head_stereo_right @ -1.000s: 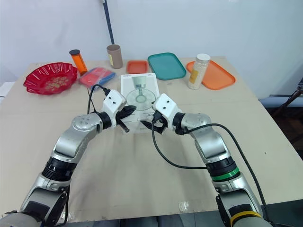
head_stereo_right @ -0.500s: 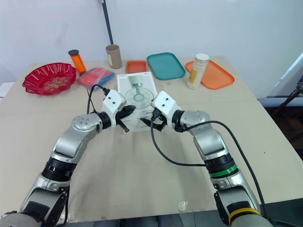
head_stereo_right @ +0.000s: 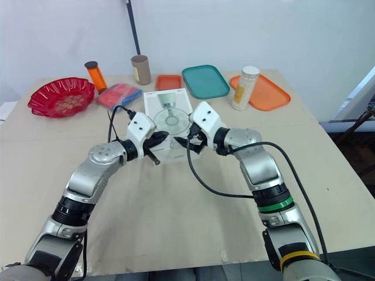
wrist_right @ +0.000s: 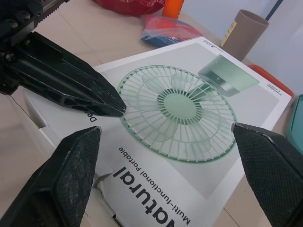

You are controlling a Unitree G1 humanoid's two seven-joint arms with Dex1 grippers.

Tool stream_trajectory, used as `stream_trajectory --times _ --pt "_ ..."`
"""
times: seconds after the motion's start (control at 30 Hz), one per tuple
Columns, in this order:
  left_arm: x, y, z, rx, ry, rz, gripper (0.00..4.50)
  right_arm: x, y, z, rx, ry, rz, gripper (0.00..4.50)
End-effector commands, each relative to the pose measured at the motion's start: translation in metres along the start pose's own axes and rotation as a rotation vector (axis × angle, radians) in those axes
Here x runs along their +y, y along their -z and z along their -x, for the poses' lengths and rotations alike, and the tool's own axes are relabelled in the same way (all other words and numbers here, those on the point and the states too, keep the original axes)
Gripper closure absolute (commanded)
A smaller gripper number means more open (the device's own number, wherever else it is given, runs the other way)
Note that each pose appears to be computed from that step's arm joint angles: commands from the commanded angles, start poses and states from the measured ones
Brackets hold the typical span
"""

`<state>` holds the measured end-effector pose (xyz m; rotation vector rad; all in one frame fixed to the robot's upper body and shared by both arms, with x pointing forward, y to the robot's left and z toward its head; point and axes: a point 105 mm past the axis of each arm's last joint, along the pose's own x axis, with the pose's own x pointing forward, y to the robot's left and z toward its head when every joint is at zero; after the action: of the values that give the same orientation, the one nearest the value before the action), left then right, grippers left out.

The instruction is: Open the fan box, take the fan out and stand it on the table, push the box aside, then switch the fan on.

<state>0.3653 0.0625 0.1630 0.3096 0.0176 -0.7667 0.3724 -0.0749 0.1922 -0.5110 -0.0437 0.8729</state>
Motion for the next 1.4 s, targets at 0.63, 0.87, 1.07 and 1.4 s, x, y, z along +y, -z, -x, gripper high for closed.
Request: stream_trajectory --times 0.63,0.87,1.07,1.4 --pt "-0.004 0.011 0.001 0.04 0.019 0.003 4.45 0.011 -0.004 0.01 -0.024 -0.027 -0.002 0.0" --pt "-0.005 0.011 0.002 0.04 0.019 0.002 4.45 0.004 -0.003 0.003 -0.021 -0.001 -0.001 0.0" --pt "-0.007 0.01 0.002 0.032 0.027 0.005 4.45 0.003 -0.004 0.0 -0.017 0.0 0.018 0.0" --pt "-0.01 0.01 0.001 0.026 0.034 0.007 4.45 0.002 -0.001 -0.009 0.005 0.01 0.049 0.0"
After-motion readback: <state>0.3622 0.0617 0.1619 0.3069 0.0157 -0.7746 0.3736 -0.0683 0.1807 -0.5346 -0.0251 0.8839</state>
